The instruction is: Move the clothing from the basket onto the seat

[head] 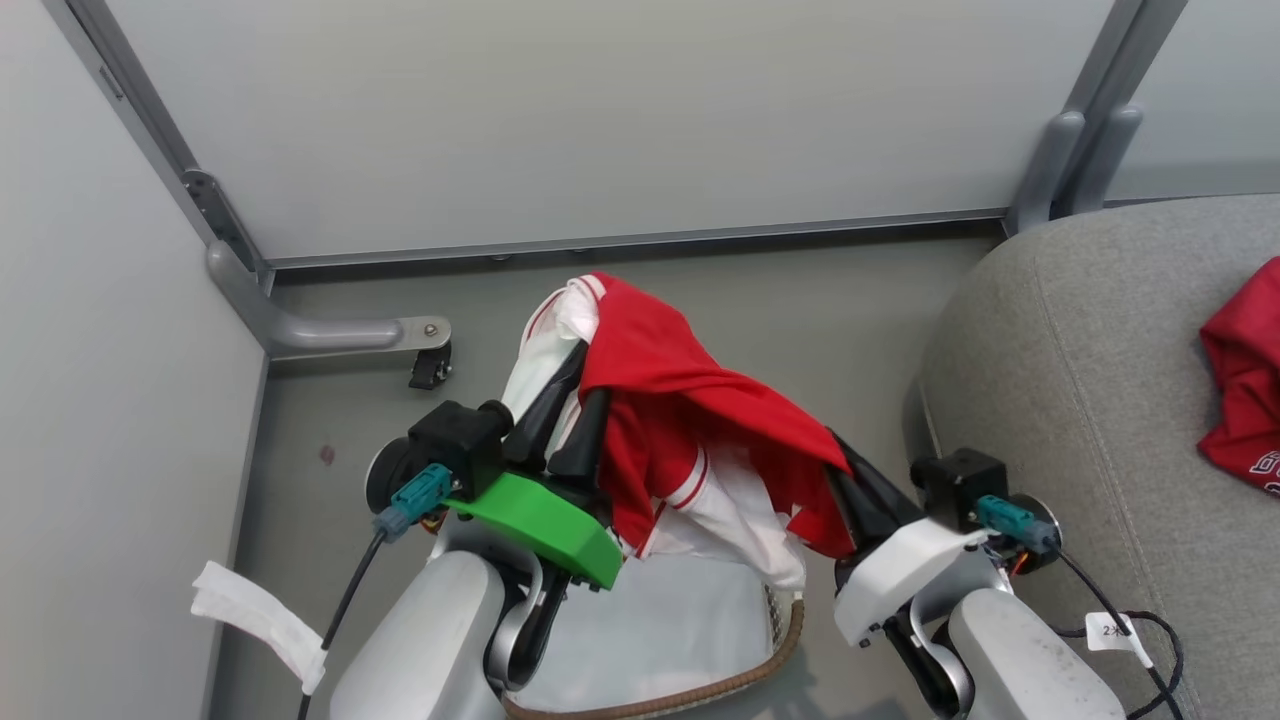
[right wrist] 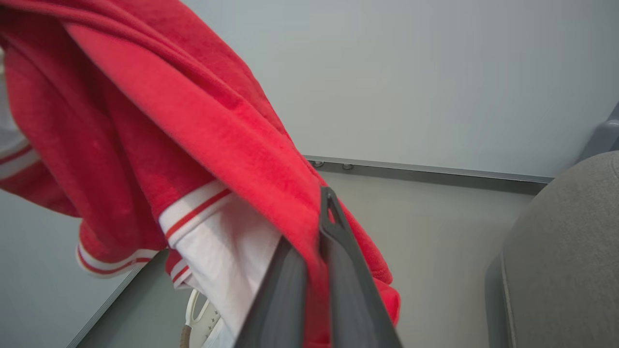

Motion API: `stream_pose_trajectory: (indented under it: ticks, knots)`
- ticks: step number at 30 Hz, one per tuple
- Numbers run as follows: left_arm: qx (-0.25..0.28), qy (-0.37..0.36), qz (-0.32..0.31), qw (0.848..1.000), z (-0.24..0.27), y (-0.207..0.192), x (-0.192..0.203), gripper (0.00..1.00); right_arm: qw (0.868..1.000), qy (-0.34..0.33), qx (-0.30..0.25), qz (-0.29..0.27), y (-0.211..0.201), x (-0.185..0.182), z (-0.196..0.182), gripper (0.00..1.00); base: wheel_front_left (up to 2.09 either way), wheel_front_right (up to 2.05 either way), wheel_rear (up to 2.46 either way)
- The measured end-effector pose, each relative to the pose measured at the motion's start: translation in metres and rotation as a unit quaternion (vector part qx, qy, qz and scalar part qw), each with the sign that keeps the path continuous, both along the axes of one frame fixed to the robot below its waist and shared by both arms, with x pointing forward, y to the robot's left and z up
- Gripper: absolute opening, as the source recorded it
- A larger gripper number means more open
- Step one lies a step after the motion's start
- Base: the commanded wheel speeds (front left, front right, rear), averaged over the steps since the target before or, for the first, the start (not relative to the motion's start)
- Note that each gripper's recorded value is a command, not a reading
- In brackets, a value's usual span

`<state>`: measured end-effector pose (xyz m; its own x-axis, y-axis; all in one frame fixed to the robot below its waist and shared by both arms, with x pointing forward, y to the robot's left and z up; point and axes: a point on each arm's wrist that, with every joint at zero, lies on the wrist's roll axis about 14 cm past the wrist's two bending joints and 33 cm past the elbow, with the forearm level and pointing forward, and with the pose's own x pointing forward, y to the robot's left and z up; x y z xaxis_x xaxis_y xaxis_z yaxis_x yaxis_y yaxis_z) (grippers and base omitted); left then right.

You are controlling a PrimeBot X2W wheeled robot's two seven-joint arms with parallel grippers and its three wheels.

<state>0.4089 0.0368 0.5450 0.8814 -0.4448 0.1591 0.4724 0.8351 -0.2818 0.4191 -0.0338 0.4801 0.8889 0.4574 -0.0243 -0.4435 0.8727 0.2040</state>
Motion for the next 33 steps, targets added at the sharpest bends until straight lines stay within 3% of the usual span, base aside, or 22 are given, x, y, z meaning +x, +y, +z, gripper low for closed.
stream_pose_trajectory:
  ticks: [15, 22, 33]
  knots:
    - [0.021, 0.049, -0.03, 0.998, -0.042, -0.025, 0.005, 1.0, 0.987, -0.095, 0.083, -0.103, -0.069, -0.002, 0.072, 0.0, 0.0, 0.0, 0.0]
    - [0.027, 0.059, -0.069, 0.996, -0.054, -0.055, 0.008, 1.0, 0.975, -0.115, 0.082, -0.17, -0.119, -0.016, 0.083, 0.0, 0.0, 0.0, 0.0]
    - [0.035, 0.065, -0.164, 0.984, -0.067, -0.124, 0.001, 1.0, 0.946, -0.14, 0.066, -0.284, -0.2, -0.052, 0.097, 0.0, 0.0, 0.0, 0.0]
